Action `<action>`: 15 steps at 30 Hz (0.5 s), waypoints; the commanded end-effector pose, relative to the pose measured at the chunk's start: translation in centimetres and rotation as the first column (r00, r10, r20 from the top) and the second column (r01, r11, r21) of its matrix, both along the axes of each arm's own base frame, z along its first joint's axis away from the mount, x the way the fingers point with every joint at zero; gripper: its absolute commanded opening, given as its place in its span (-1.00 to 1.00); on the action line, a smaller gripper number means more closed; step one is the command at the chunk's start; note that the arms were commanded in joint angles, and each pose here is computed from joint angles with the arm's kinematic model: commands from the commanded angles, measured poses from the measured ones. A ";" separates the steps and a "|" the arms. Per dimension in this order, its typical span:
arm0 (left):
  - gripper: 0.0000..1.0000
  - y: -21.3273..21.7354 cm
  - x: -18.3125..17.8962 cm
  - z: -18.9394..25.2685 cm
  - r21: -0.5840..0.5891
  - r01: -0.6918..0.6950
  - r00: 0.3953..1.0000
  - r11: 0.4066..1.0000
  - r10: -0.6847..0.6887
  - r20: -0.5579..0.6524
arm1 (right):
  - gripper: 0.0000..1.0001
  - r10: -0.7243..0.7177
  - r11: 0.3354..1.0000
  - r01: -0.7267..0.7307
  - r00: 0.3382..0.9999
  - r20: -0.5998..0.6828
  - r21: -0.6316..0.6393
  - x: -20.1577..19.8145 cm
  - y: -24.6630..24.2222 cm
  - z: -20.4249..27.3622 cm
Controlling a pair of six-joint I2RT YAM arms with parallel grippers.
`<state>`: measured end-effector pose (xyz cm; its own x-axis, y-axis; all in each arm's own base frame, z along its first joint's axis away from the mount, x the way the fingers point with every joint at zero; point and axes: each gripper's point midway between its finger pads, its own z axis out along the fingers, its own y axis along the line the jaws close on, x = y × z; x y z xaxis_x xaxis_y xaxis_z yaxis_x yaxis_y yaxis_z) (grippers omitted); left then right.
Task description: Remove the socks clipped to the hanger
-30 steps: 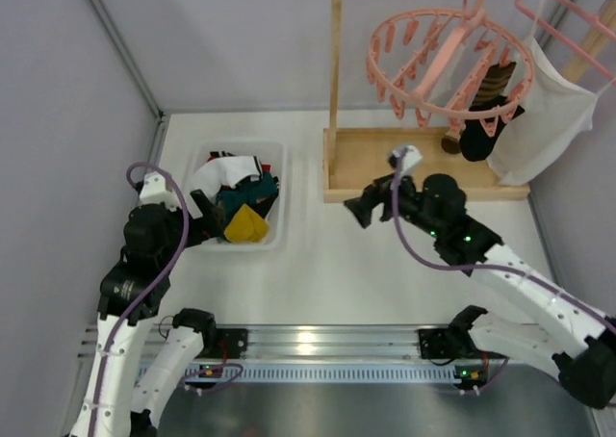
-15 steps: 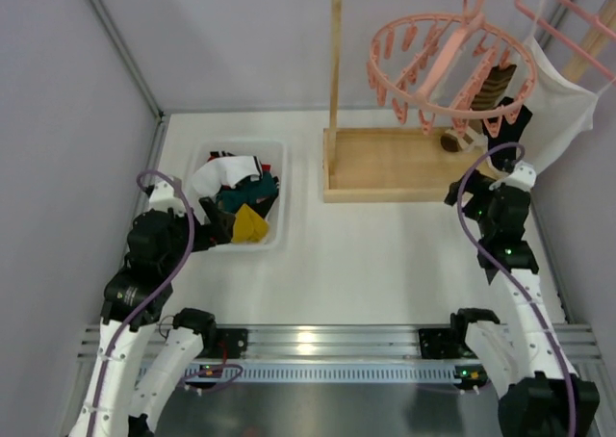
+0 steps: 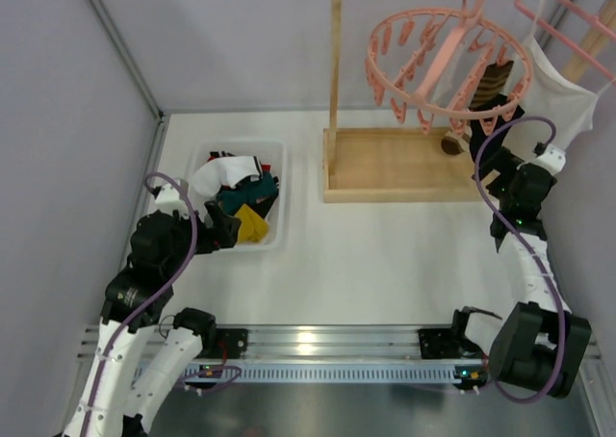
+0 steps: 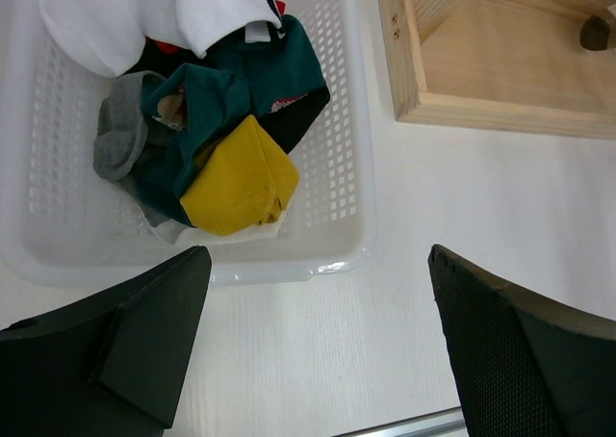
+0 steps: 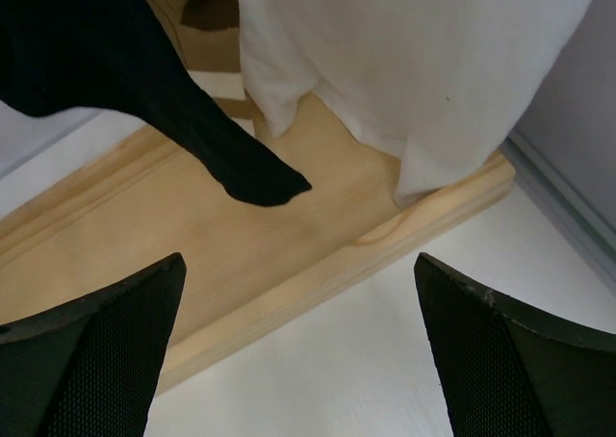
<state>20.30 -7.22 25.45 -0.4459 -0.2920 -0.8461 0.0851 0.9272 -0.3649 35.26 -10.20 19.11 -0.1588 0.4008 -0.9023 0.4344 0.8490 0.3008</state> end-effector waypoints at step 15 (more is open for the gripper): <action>0.97 -1.9 -0.4 1.6 -0.026 0.089 0.993 0.996 -0.087 0.079 | 0.84 0.361 0.916 -0.248 0.853 0.377 -0.316 6.4 0.2 6.5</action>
